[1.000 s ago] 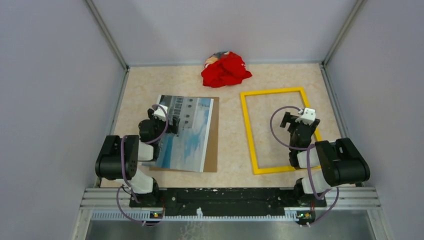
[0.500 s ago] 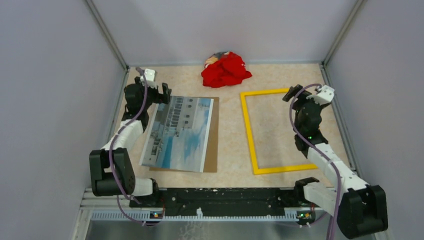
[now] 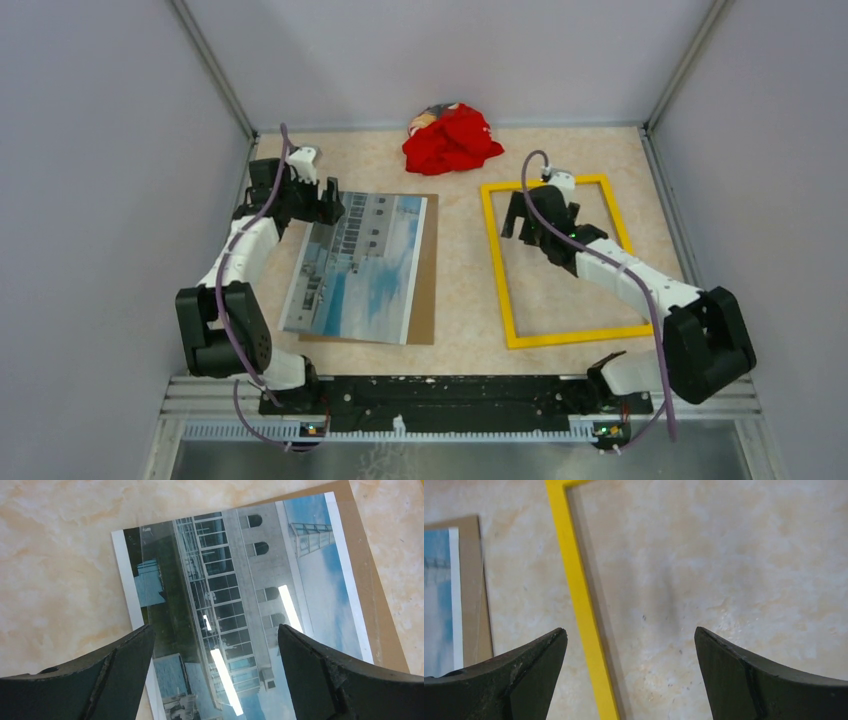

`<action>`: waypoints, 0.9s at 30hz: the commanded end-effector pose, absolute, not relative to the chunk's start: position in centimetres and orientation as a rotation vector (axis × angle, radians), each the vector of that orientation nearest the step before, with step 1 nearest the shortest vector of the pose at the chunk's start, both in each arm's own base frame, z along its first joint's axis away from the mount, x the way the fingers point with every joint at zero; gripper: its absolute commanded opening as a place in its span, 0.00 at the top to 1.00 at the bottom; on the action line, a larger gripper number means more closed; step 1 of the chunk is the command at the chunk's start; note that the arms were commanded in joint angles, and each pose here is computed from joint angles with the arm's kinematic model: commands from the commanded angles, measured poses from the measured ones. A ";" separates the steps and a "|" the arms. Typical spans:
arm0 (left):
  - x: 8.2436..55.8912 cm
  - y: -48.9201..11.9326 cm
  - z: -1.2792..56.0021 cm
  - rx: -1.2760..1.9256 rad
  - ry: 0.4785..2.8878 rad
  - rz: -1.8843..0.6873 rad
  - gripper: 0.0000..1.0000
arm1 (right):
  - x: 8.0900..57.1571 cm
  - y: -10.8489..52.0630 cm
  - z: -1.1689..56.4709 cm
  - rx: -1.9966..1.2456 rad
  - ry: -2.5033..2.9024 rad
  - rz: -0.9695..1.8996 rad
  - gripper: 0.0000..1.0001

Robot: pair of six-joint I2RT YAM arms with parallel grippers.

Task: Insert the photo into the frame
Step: Turn over the photo frame at the center of the board.

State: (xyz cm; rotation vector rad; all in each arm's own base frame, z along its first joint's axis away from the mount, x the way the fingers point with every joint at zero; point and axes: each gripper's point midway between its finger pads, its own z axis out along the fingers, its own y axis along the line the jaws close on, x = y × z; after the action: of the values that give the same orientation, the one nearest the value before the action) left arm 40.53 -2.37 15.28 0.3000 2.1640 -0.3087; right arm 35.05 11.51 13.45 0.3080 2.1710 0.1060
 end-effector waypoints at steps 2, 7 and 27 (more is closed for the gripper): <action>39.6 -2.6 16.8 0.351 2.179 -0.334 0.01 | 33.4 15.6 11.9 0.096 2.283 0.186 0.01; 38.3 -2.9 17.2 0.394 2.183 -0.342 0.01 | 32.7 18.0 9.5 -0.012 2.349 0.210 0.02; 36.7 -3.3 17.6 0.491 2.172 -0.339 0.01 | 30.6 20.2 2.7 -0.138 2.480 0.041 0.55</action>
State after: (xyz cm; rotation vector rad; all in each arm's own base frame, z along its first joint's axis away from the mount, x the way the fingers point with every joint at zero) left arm 36.55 -3.34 15.47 0.4407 2.2426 -0.3677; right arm 30.17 19.86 2.77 -0.1594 2.5062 0.0594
